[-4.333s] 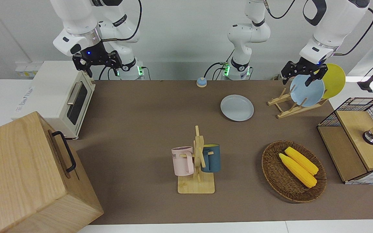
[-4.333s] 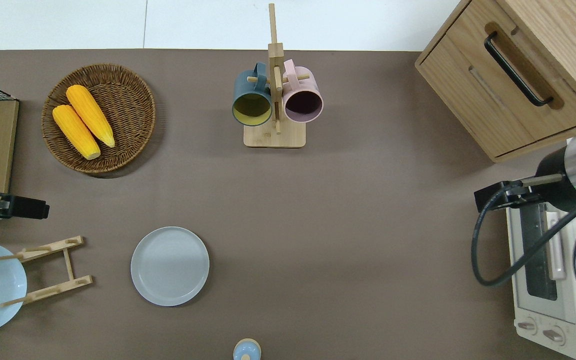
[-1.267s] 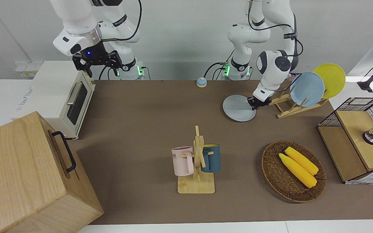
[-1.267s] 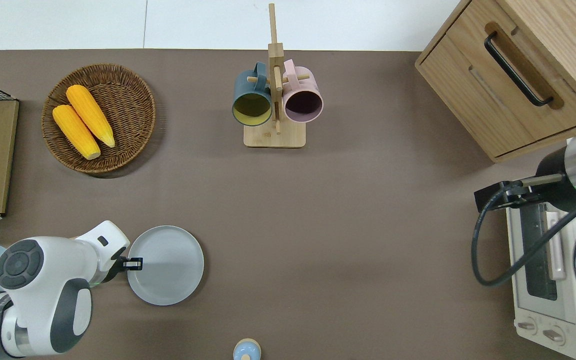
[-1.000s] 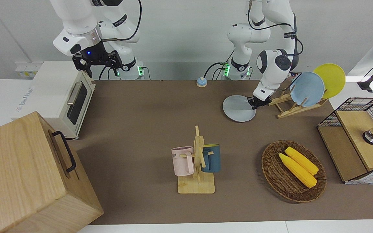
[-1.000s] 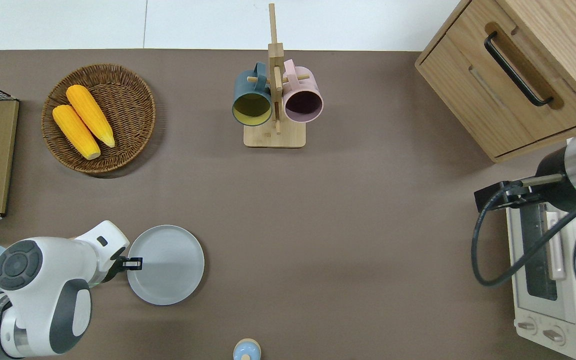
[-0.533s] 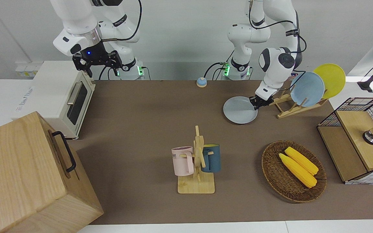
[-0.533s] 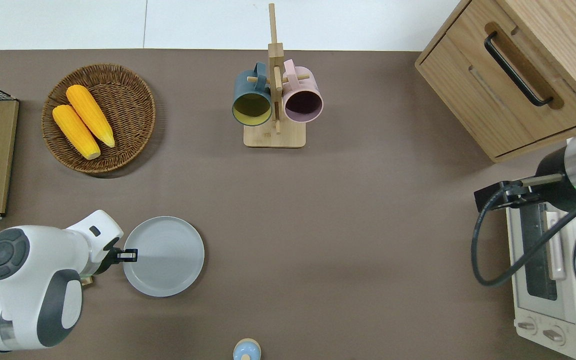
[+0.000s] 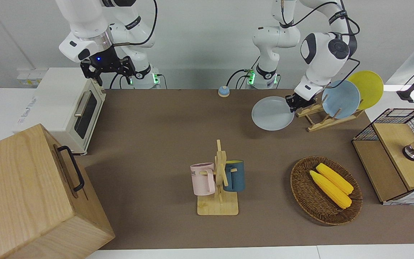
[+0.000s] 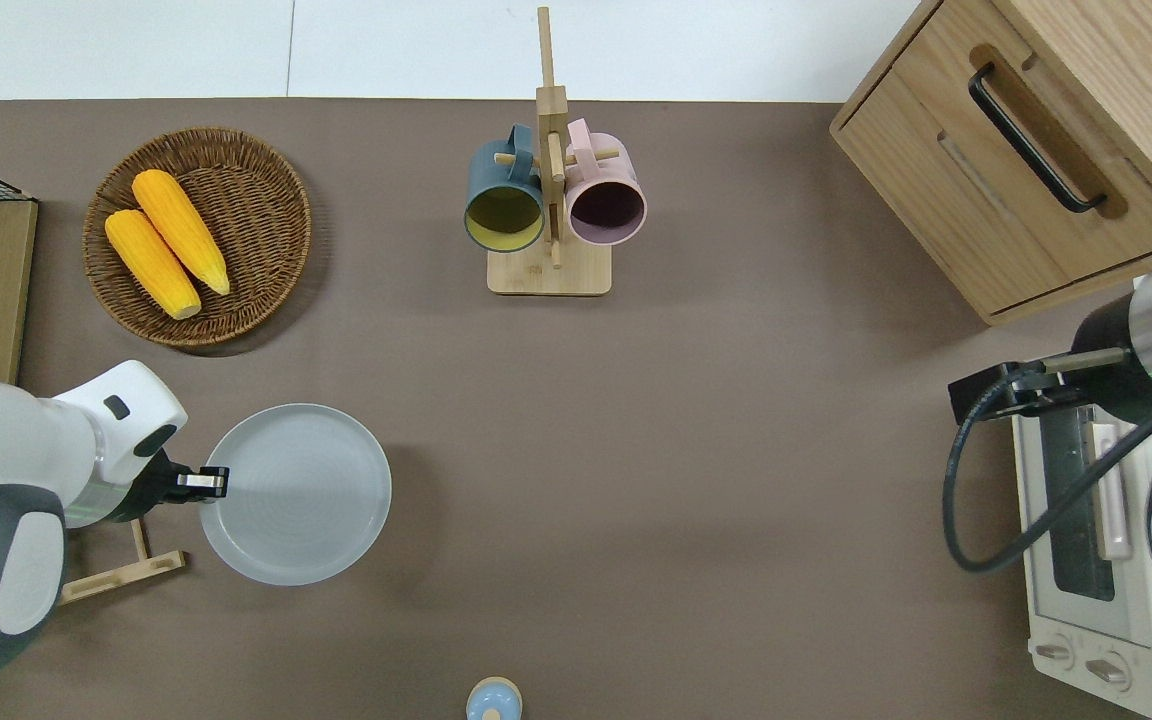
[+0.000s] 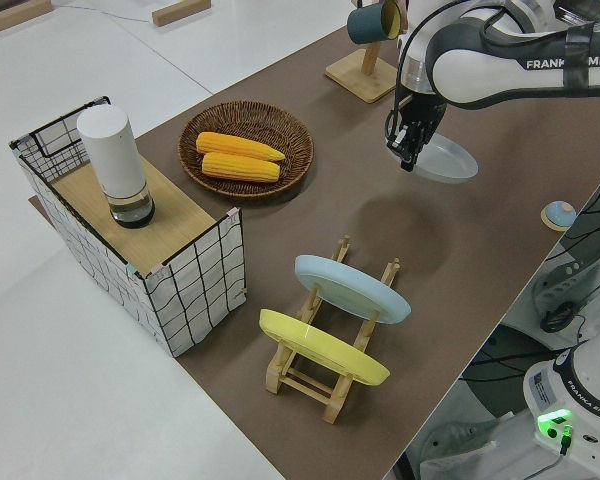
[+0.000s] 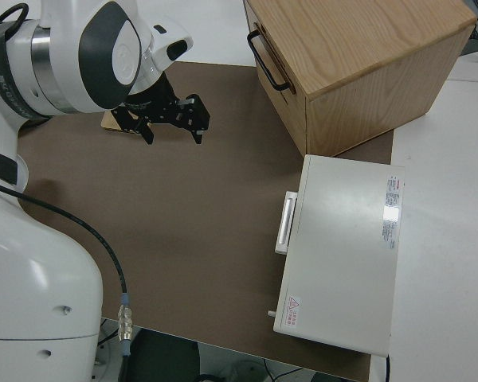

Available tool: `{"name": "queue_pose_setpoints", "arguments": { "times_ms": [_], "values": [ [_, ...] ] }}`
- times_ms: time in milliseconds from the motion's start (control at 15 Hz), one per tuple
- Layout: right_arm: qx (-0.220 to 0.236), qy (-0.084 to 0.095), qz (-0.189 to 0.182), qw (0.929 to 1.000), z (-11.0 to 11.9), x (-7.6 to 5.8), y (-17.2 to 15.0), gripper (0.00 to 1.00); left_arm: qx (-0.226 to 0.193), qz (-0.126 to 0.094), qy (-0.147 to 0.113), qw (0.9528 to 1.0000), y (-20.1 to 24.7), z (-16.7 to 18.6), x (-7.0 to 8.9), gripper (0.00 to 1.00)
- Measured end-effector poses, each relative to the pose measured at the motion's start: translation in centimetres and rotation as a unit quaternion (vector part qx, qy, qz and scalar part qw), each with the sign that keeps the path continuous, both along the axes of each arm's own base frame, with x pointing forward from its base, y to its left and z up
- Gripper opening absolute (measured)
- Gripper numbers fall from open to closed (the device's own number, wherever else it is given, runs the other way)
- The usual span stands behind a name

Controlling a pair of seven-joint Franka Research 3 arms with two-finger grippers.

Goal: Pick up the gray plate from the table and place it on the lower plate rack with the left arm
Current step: 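Lift the gray plate and lower it into the wooden rack's lower slot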

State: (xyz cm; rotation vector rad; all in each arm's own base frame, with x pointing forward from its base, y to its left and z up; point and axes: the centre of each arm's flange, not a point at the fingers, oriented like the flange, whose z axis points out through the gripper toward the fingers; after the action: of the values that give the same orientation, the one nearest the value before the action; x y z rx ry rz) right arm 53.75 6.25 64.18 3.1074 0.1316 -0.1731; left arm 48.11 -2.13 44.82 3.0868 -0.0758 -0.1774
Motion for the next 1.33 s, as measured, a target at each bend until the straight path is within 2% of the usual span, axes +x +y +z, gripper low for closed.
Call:
{"name": "queue_pose_setpoints", "arguments": {
  "times_ms": [267, 467, 600, 733, 867, 1067, 1333],
  "values": [
    [0.000, 0.000, 0.000, 1.0000, 0.0, 0.0, 0.0, 0.99, -0.002, -0.001, 0.008, 1.0000, 0.2, 5.0, 0.3, 0.03],
    [0.000, 0.000, 0.000, 1.0000, 0.0, 0.0, 0.0, 0.99, 0.002, 0.001, 0.016, 0.9999, 0.8, 6.8, 0.2, 0.03],
    [0.000, 0.000, 0.000, 1.0000, 0.0, 0.0, 0.0, 0.99, 0.047, -0.008, 0.025, 0.9986, 1.9, 7.7, 0.1, 0.03],
    [0.000, 0.000, 0.000, 1.0000, 0.0, 0.0, 0.0, 0.99, 0.096, -0.017, 0.037, 0.9945, 3.0, 7.9, -0.2, 0.03],
    [0.000, 0.000, 0.000, 1.0000, 0.0, 0.0, 0.0, 0.99, 0.147, -0.023, 0.047, 0.9878, 4.2, 7.9, -0.4, 0.03],
    [0.000, 0.000, 0.000, 1.0000, 0.0, 0.0, 0.0, 0.99, 0.225, -0.027, 0.065, 0.9719, 5.8, 8.2, -0.8, 0.03],
    [0.000, 0.000, 0.000, 1.0000, 0.0, 0.0, 0.0, 0.99, 0.304, -0.005, 0.078, 0.9496, 7.2, 8.2, -0.9, 0.03]
  ]
}}
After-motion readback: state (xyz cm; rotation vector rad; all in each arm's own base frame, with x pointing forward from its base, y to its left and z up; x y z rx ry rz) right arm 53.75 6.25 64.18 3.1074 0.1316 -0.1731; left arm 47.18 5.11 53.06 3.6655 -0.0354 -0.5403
